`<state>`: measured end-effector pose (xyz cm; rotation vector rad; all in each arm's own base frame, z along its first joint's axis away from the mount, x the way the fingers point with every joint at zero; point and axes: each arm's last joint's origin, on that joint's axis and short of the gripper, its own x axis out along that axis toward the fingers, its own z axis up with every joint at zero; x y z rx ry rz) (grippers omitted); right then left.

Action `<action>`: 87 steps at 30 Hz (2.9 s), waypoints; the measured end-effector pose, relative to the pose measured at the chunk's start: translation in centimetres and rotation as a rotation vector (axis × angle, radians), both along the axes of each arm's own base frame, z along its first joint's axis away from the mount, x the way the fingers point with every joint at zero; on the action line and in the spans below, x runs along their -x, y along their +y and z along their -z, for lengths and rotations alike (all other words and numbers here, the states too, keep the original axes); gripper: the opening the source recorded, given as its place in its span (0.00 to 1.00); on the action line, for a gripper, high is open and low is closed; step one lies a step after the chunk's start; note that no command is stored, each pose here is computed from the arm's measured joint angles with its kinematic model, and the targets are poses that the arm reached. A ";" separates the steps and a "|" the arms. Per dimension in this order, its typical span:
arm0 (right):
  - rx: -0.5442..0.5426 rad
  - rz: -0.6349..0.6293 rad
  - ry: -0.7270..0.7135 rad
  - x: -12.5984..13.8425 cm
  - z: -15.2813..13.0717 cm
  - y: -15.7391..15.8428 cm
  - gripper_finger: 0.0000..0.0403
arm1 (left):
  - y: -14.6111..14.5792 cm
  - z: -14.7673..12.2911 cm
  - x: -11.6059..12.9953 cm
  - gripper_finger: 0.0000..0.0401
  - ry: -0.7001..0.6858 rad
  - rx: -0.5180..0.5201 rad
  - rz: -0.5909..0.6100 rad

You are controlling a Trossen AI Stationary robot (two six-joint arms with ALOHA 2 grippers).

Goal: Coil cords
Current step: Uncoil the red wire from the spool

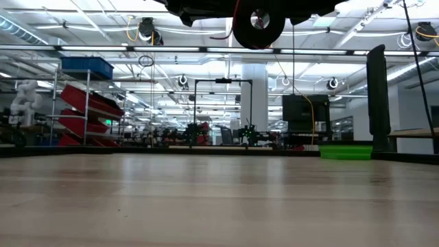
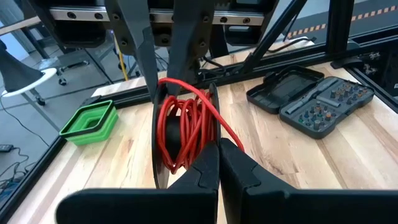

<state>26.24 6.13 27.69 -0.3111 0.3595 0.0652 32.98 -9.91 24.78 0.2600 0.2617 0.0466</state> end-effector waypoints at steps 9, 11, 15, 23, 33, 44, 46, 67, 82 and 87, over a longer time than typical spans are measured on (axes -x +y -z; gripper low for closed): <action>-0.002 -0.009 0.015 0.1 0.1 0.0 0.04 | 0.0 0.2 0.1 0.00 0.024 -0.010 -0.001; -0.002 -0.018 0.030 0.1 0.3 0.0 0.05 | 0.1 0.4 0.1 0.00 0.045 -0.017 -0.003; -0.001 -0.021 0.039 0.1 0.3 0.0 0.05 | 0.1 0.5 0.1 0.00 0.053 -0.020 -0.004; -0.001 -0.020 0.041 0.1 0.4 0.0 0.05 | 0.1 0.5 0.1 0.00 0.052 -0.021 -0.009; 0.007 -0.021 0.061 0.2 0.5 0.0 0.06 | 0.1 0.5 0.2 0.00 0.055 -0.022 -0.009; 0.004 -0.021 0.055 0.4 0.3 0.0 0.06 | 0.1 0.6 0.2 0.00 0.059 -0.025 -0.017; 0.004 -0.021 0.057 0.4 0.4 0.0 0.06 | 0.1 0.6 0.2 0.00 0.059 -0.025 -0.017; 0.014 -0.024 0.108 0.6 0.8 -0.1 0.06 | 0.2 0.6 0.2 0.00 0.065 -0.033 -0.033; 0.022 -0.023 0.137 0.8 1.1 -0.1 0.06 | 0.2 0.6 0.2 0.00 0.063 -0.032 -0.033; 0.023 -0.023 0.140 0.8 1.1 -0.1 0.06 | 0.2 0.6 0.2 0.00 0.061 -0.031 -0.034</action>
